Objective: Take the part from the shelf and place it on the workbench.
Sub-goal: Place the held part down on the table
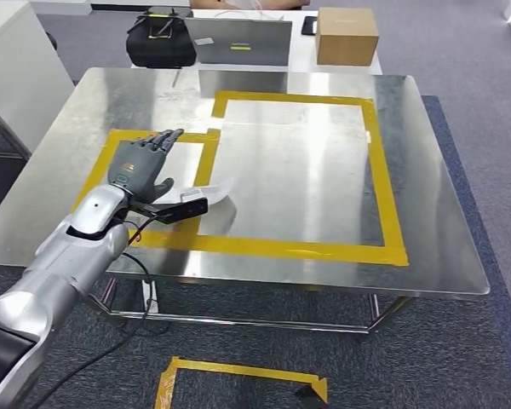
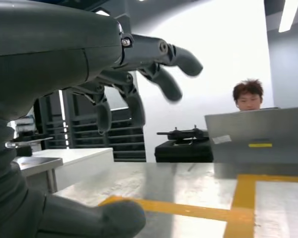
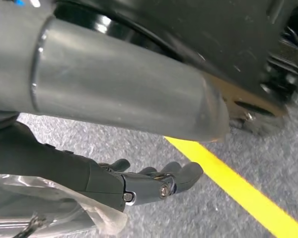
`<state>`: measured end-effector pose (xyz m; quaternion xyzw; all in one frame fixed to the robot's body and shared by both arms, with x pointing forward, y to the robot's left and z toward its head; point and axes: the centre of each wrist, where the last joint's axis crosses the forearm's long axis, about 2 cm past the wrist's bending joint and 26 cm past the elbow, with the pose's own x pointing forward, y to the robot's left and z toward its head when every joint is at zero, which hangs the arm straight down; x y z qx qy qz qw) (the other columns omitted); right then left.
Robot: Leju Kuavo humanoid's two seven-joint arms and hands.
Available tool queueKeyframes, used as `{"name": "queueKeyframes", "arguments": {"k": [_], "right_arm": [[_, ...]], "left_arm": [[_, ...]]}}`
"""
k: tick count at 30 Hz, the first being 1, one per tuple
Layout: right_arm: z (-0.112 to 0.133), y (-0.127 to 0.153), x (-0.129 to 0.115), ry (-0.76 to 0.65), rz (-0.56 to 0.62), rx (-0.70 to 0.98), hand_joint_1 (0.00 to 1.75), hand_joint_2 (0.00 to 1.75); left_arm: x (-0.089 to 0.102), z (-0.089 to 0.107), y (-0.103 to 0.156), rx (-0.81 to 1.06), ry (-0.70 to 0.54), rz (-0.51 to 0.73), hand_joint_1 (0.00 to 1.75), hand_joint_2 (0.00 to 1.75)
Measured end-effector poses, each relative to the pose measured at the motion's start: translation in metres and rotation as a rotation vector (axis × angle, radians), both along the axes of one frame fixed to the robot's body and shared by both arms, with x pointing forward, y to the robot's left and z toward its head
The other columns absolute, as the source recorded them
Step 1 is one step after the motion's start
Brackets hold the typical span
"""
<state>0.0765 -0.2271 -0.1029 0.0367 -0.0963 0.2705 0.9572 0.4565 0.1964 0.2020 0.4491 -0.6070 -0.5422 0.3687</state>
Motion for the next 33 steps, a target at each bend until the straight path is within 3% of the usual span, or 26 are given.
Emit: {"name": "queueKeyframes", "arguments": {"k": [3,11,17,22,27,33], "right_arm": [[0.001,0.001,0.002,-0.002,0.0,0.002,0.0,0.0],[0.0,0.001,0.002,-0.006,-0.001,-0.008,0.0,0.0],[0.0,0.001,0.001,-0.012,-0.007,-0.008,0.0,0.0],[0.0,0.001,-0.003,-0.006,-0.017,-0.009,0.0,0.0],[-0.002,0.0,-0.012,-0.004,-0.033,-0.007,0.0,0.0],[-0.003,-0.001,-0.022,-0.007,-0.058,-0.003,0.0,0.0]], "left_arm": [[0.0,-0.003,0.003,0.004,0.006,0.01,0.0,0.0],[-0.004,-0.012,0.006,-0.051,0.016,0.0,0.0,0.0],[-0.013,-0.026,0.007,-0.312,0.0,-0.085,0.0,0.0],[-0.035,-0.053,0.003,-0.582,0.015,-0.147,0.0,0.0],[-0.075,-0.085,-0.001,-0.856,0.05,-0.163,0.0,0.0],[-0.12,-0.102,-0.003,-1.042,0.026,-0.183,0.0,0.0]]}}
